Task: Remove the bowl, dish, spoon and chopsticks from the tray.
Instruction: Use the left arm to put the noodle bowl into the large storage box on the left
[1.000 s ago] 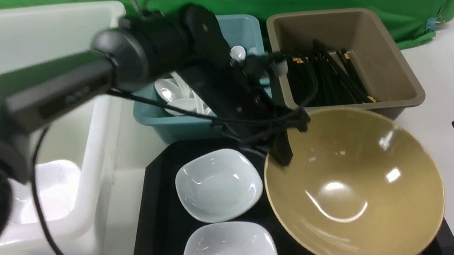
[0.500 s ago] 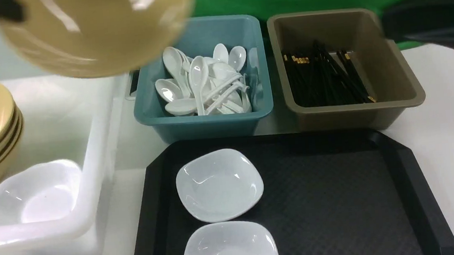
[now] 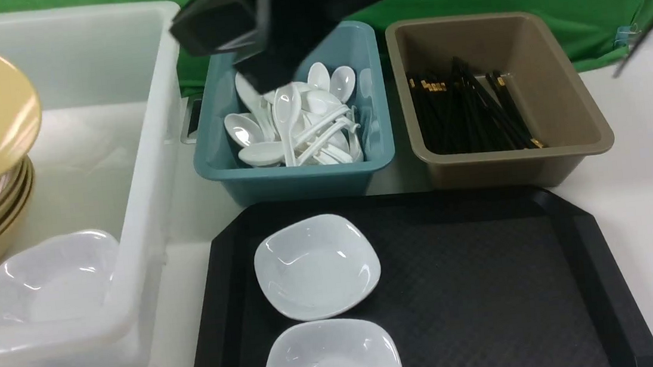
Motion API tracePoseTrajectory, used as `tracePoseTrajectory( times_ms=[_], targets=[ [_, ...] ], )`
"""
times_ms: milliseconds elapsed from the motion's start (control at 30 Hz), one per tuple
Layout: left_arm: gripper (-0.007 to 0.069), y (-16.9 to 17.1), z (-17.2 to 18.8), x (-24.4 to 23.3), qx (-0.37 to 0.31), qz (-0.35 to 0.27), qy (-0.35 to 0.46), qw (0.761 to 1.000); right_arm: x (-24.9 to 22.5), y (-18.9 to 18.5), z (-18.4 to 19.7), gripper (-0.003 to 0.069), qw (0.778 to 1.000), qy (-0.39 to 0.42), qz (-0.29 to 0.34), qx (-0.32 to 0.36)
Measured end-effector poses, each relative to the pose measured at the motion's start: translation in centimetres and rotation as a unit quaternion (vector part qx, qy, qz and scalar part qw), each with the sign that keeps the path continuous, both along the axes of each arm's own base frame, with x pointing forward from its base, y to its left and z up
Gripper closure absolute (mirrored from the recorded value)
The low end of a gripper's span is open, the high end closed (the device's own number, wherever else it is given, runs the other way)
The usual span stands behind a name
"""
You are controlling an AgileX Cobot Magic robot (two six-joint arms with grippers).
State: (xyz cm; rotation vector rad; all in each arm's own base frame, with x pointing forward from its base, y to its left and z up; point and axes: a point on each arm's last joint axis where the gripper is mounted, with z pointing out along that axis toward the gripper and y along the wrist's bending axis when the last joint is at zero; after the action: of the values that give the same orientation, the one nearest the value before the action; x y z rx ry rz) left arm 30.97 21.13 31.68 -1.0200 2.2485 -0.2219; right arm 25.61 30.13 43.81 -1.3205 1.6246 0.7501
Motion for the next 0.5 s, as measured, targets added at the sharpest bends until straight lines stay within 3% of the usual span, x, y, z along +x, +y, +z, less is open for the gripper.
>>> tracePoseTrajectory(
  times_ms=[100, 233, 367, 500],
  targets=[
    [0.0459, 0.0, -0.1, -0.2, 0.005, -0.004, 0.011, 1.000, 0.0, 0.1, 0.1, 0.0652, 1.000, -0.004, 0.000, 0.000],
    [0.0267, -0.1, 0.2, -0.8, 0.013, -0.022, 0.050, 0.998, 0.2, -0.2, 0.0, 0.0652, 1.000, -0.012, -0.018, -0.019],
    [0.0105, -0.1, 2.1, -1.4, 0.039, -0.031, 0.073, 0.996, 1.0, -1.5, -0.2, 0.0652, 0.995, -0.012, -0.078, -0.060],
    [0.0020, -0.6, 6.6, -3.0, 0.091, -0.021, 0.068, 0.993, 2.3, -4.9, 0.3, 0.0650, 0.982, -0.012, -0.154, -0.108]
  ],
)
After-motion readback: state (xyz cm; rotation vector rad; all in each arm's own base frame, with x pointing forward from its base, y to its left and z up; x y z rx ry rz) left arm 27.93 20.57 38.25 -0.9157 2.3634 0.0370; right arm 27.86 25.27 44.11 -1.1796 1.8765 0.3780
